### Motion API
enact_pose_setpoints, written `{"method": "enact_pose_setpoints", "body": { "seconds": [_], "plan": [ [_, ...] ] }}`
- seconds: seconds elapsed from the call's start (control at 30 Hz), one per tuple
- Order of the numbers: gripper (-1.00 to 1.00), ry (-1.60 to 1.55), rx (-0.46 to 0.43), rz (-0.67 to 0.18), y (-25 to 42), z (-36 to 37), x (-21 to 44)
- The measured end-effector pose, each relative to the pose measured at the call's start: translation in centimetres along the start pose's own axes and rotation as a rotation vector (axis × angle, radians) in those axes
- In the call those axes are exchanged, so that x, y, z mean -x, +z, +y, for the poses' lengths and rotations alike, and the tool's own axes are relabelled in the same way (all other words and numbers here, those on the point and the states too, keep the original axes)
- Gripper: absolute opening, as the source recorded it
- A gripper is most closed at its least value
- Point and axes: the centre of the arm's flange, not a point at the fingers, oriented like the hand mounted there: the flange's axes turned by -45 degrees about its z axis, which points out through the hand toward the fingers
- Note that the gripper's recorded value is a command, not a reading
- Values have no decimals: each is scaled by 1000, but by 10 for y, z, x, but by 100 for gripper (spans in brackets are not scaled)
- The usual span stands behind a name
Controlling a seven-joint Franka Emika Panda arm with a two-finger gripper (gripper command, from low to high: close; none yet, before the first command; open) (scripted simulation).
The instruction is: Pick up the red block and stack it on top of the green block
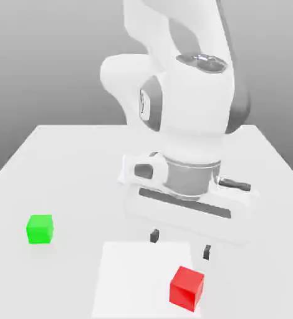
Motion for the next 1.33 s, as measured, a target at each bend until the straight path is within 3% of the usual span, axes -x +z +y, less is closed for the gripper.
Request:
{"method": "enact_pose_setpoints", "body": {
  "seconds": [0.17,0.2,0.43,0.6,0.73,0.83,0.97,1.23,1.27,1.33],
  "plan": [
    [0,21,-5,-32,64,-2,8],
    [-100,20,-4,-33,75,-2,9],
    [-100,21,-5,-32,77,-2,10],
    [-100,28,-3,-32,25,1,7],
    [-100,289,30,-30,12,95,-22],
    [-100,599,46,-31,4,208,-34],
    [-100,1029,38,-31,-12,343,-1],
    [-100,1201,18,-30,39,385,27],
    [100,1201,18,-30,44,385,28],
    [100,1201,18,-30,44,385,28]
  ]
}}
